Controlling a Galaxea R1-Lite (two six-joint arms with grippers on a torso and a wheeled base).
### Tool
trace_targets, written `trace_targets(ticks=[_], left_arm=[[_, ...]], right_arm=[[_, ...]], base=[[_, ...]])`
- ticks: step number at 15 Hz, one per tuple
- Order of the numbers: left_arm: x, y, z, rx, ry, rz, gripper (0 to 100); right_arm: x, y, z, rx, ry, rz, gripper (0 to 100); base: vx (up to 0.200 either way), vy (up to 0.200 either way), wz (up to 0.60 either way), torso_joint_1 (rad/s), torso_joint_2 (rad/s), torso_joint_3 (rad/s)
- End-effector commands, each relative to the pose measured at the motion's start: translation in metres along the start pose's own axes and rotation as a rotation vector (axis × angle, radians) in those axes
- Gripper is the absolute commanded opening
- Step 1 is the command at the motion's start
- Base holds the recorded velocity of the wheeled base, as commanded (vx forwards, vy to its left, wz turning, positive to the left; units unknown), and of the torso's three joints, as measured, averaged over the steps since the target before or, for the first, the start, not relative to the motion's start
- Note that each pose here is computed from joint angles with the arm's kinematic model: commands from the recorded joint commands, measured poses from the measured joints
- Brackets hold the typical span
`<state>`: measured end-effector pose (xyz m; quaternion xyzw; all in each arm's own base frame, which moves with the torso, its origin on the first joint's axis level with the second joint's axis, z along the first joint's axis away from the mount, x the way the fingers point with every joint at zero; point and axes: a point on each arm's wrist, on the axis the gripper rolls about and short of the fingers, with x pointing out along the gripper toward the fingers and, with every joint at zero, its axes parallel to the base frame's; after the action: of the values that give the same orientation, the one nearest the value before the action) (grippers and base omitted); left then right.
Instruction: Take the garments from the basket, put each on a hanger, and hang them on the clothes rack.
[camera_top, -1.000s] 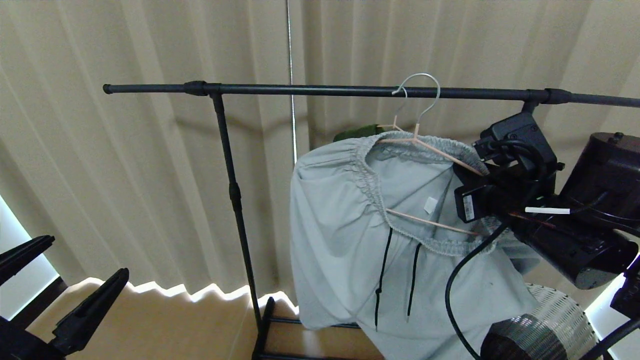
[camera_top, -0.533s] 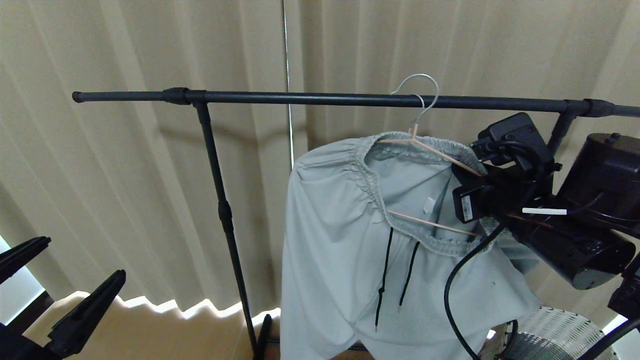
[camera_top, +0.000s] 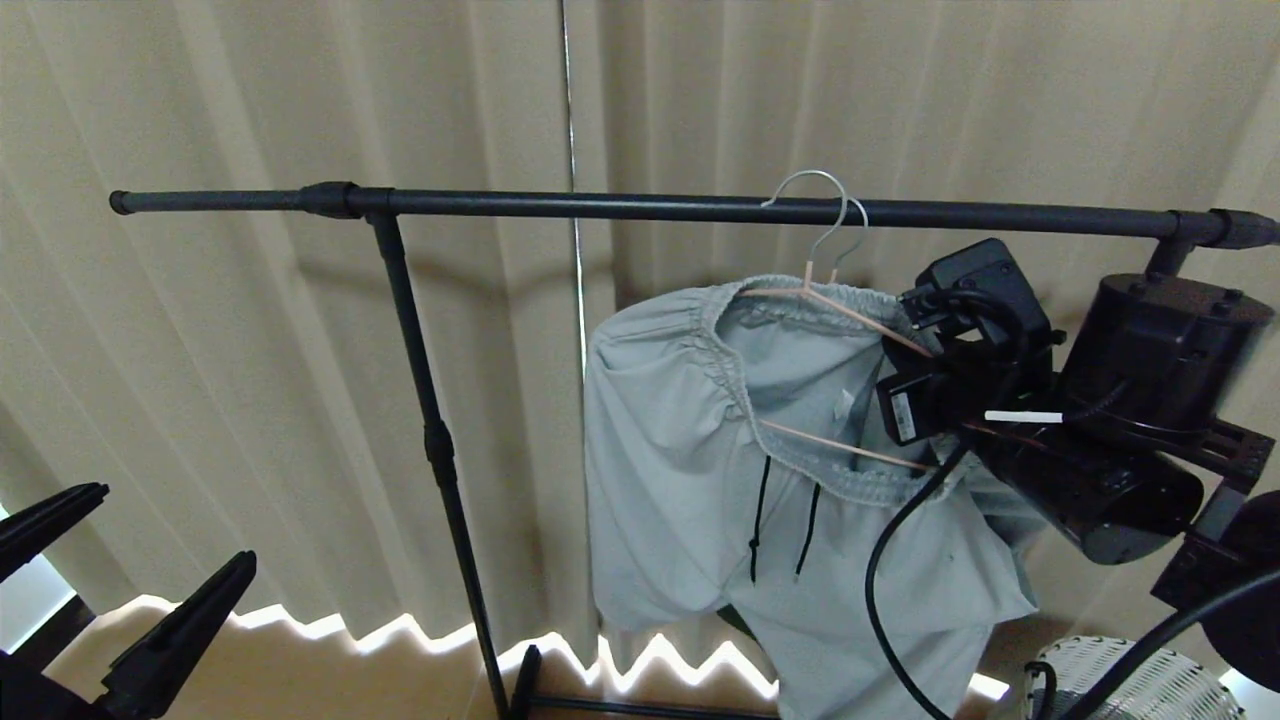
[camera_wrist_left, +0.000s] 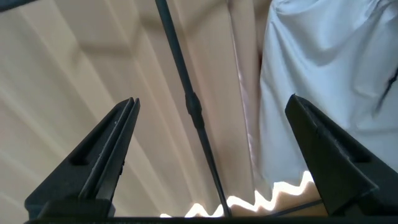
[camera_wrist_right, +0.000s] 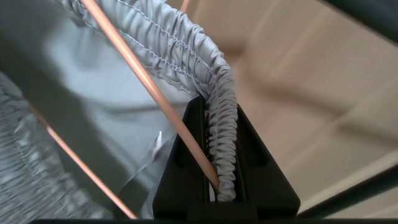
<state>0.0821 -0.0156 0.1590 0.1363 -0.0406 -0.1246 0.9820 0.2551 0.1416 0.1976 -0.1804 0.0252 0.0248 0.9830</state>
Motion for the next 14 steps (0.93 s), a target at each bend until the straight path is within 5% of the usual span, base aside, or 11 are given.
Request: trace_targets(ticks=[1, 14], left_arm=[[0.001, 0.0, 0.0, 0.0, 0.003, -0.008, 100], [0.0, -0.002, -0.002, 0.0, 0.007, -0.023, 100]], right_arm=[[0.016, 0.004, 0.0, 0.0, 0.007, -0.018, 0], [0.064, 0.013, -0.01, -0.009, 0.068, -0.133, 0]], base=[[0.0, 0.0, 0.0, 0.0, 0.0, 0.0], [0.0, 0.0, 0.0, 0.0, 0.0, 0.0]])
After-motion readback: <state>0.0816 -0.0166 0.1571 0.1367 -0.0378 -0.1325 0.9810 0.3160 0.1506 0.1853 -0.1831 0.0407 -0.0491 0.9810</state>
